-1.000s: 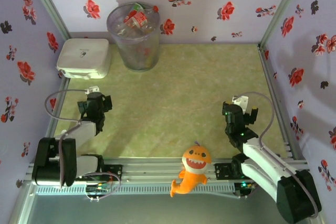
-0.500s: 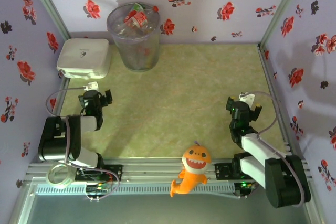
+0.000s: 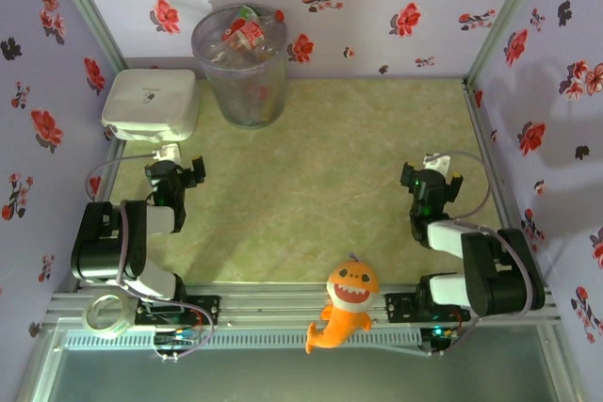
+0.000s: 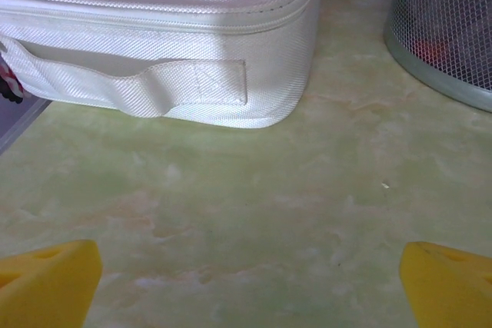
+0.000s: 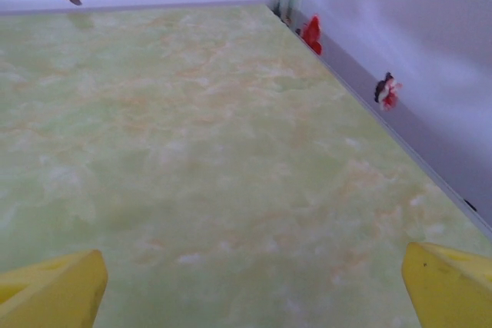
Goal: Put the plastic bottles in the bin
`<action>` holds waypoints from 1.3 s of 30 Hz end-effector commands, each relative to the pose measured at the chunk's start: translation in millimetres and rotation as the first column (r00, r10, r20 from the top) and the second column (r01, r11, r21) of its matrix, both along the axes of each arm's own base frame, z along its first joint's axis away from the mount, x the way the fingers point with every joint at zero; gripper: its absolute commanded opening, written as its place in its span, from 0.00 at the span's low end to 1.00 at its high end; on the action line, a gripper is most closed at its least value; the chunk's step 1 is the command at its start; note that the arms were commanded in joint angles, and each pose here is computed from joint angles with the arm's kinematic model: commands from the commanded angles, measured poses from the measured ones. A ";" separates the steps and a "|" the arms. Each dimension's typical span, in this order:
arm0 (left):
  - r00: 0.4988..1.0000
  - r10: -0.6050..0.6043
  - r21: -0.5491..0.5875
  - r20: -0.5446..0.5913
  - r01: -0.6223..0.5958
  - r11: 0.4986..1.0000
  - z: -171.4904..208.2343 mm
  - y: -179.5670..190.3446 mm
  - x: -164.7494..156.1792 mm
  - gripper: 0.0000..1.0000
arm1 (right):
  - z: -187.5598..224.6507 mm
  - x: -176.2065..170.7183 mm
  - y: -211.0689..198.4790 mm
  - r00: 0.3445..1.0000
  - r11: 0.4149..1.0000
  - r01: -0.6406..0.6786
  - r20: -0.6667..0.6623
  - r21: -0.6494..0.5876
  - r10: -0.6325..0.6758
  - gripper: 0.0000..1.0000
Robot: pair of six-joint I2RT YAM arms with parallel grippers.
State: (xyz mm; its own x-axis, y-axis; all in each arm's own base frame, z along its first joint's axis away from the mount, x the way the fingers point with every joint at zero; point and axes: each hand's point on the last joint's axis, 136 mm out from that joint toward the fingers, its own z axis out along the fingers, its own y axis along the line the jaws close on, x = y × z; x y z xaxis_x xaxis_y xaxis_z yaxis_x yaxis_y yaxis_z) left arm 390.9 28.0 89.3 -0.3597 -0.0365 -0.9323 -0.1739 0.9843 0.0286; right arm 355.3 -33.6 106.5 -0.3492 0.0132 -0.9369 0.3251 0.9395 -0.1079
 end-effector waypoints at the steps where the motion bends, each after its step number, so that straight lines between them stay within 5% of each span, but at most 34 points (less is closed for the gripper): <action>1: 1.000 -0.009 0.017 0.030 0.009 1.000 6.6 0.9 4.5 1.00 | 13.2 15.3 5.9 0.999 0.999 -0.037 0.029 0.003 0.037 0.99; 11: 1.000 -0.008 0.018 0.027 0.007 1.000 6.1 1.2 4.9 1.00 | -8.0 28.1 14.9 0.984 0.993 -0.116 0.138 0.037 0.110 1.00; 17: 1.000 -0.008 0.016 0.028 0.007 1.000 6.4 1.1 5.1 1.00 | -19.3 34.2 7.7 0.996 0.990 -0.084 0.015 0.113 0.083 0.99; 39: 1.000 -0.008 0.018 0.028 0.008 1.000 6.4 1.0 5.2 0.99 | -18.0 36.4 6.2 0.996 0.989 -0.090 0.031 0.119 0.087 0.99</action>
State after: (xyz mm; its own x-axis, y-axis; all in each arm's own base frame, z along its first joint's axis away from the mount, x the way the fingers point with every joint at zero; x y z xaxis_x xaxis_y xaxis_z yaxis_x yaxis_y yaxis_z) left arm 391.0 27.8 88.6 -0.3609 -0.0365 -0.9319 -0.1728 0.9845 0.0283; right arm 385.4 -26.7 79.1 -0.3600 0.0709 -0.9302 0.2354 0.9718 -0.0171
